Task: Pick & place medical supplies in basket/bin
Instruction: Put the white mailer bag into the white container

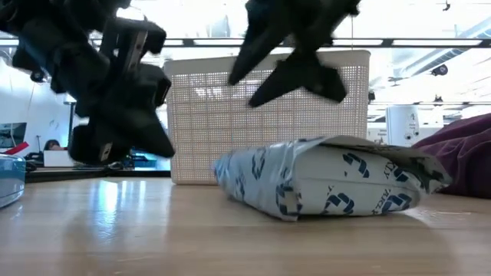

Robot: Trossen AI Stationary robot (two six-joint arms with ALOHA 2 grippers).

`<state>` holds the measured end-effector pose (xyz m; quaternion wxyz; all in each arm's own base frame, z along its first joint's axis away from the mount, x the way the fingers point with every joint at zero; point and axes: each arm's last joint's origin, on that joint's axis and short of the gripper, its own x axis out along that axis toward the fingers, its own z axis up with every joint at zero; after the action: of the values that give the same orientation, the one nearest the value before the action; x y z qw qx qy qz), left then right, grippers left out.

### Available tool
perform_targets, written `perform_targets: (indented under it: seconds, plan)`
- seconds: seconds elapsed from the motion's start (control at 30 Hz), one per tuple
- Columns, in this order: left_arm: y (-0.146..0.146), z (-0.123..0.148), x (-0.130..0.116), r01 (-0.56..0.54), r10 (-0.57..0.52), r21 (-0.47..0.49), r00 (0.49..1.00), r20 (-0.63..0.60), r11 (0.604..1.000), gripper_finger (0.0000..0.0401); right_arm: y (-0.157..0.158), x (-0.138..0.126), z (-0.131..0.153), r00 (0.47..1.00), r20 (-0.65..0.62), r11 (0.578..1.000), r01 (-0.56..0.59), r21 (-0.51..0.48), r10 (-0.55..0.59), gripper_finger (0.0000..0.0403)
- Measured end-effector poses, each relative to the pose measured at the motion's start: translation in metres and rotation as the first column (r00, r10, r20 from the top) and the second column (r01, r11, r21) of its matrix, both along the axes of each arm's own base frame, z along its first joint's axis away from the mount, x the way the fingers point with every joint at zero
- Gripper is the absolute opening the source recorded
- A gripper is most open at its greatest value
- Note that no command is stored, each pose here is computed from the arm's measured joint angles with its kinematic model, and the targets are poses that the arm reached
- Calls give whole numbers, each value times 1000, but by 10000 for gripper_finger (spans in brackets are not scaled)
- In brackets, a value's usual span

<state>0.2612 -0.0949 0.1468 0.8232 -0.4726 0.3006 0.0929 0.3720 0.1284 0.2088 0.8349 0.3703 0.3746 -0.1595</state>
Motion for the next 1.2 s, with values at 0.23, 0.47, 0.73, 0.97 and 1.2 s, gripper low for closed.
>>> perform_targets:
  seconds: [0.23,0.47,0.73,0.97,1.2]
  plan:
    - [-8,22,18,36,-34,-35,997,73,999,1,2,-44,-8,964,-249,995,95,-18,-97,174]
    - [-17,21,39,115,-115,-3,991,75,993,1,-5,-72,-45,892,-331,945,326,2,-307,159]
    - [-18,6,52,120,-120,-5,992,29,993,1,-18,-85,-77,839,-393,918,396,-33,-376,125]
    - [-21,-10,69,162,-163,-45,987,-13,986,1,-14,-76,-81,885,-333,935,354,29,-325,126]
    - [-15,-21,64,148,-153,-69,986,-72,987,1,-5,-53,-57,951,-233,973,224,61,-204,138]
